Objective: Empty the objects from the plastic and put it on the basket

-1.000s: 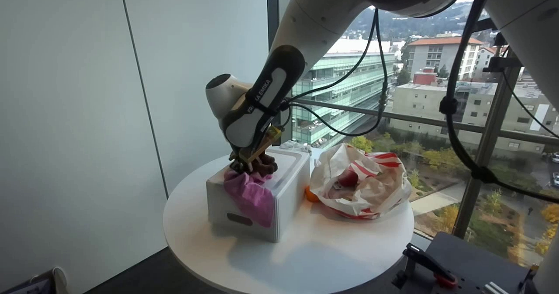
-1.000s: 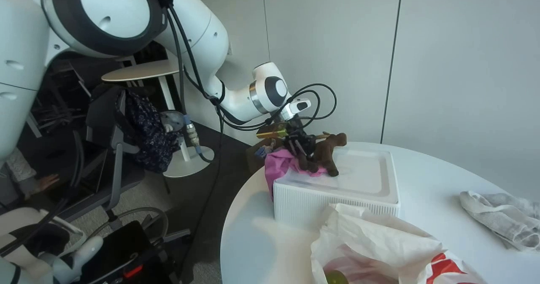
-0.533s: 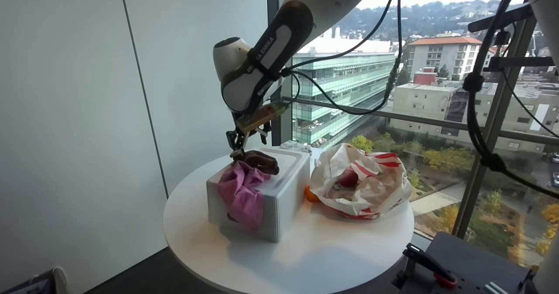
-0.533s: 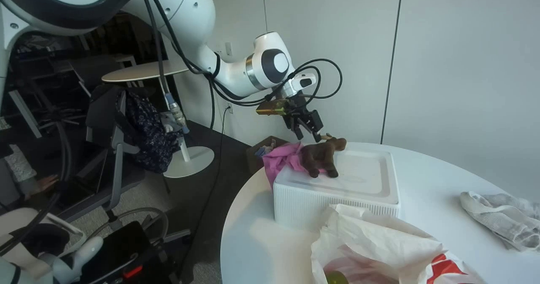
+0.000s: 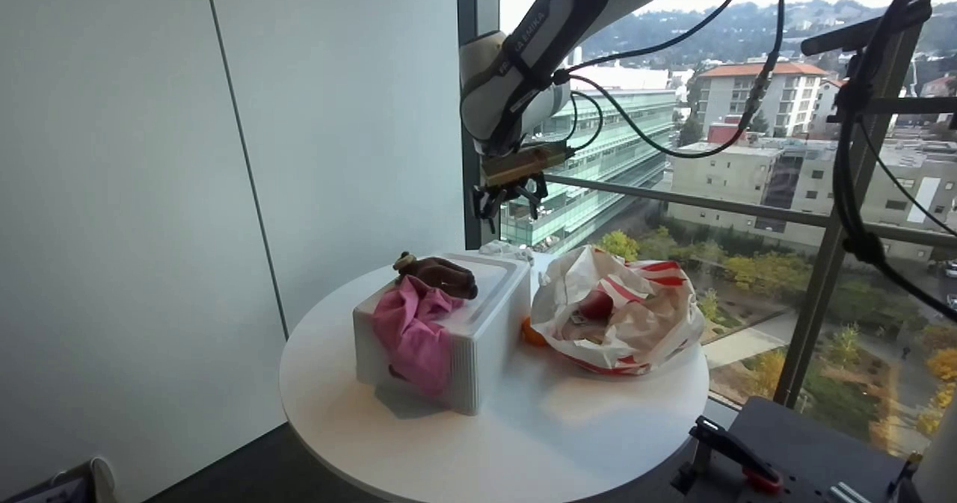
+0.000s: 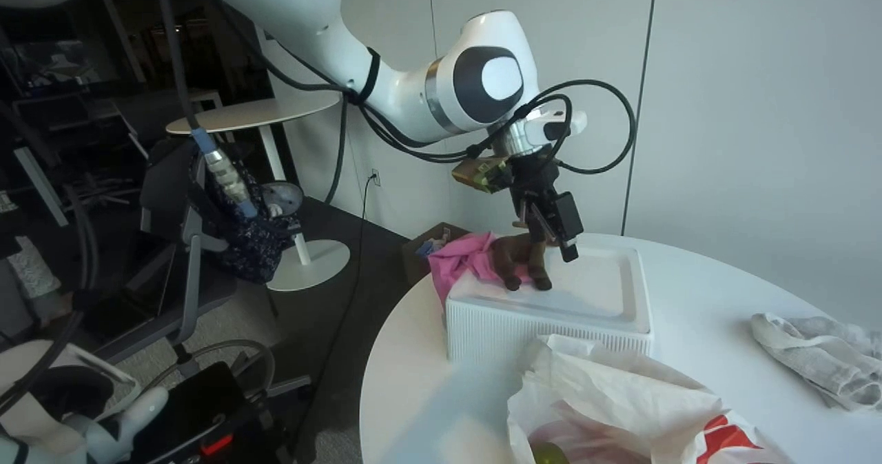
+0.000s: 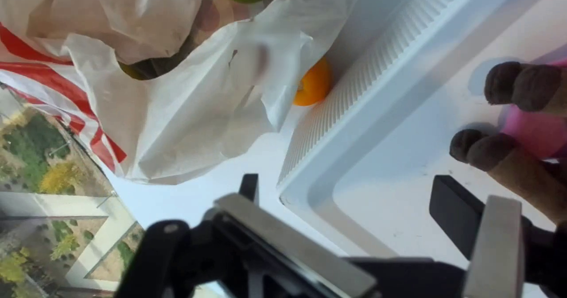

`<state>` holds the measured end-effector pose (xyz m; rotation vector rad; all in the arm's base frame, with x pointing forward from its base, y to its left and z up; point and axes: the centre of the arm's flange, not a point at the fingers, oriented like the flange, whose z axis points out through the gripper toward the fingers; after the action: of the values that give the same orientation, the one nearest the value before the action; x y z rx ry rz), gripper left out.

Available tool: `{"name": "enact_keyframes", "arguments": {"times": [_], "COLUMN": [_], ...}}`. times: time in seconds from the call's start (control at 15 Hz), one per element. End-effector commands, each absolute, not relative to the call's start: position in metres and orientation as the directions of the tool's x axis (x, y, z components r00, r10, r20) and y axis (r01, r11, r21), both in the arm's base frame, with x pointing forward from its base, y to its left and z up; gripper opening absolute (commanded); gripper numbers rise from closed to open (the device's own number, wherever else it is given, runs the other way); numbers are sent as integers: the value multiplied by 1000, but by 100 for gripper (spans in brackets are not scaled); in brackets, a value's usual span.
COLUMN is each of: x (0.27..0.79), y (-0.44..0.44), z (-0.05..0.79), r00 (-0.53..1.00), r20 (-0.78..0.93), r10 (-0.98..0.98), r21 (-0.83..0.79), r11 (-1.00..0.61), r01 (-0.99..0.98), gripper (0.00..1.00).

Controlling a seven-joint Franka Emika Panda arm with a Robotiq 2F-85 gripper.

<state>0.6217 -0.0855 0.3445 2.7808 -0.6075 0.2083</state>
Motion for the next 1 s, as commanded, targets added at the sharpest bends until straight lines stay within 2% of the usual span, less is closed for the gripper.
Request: {"name": "enact_keyframes", "arguments": {"times": [0.0,0.27,0.53,0.73,0.93], "x": [576,541,539,553,578], "y": [-145,-187,-205,-209,-218], "z": [318,268,204,153,112], "r00": [835,747,700,695,719], "r20": [83,-103,-194,-178,-49], "r10": [-545,-657,-687,-697,-693], "r21": [264,333,395,452,511], "r11": [-795,-730,-708,-685,-636], "r01": [-545,-596,-585,-572,-578], "gripper": [100,100,100,100,100]}}
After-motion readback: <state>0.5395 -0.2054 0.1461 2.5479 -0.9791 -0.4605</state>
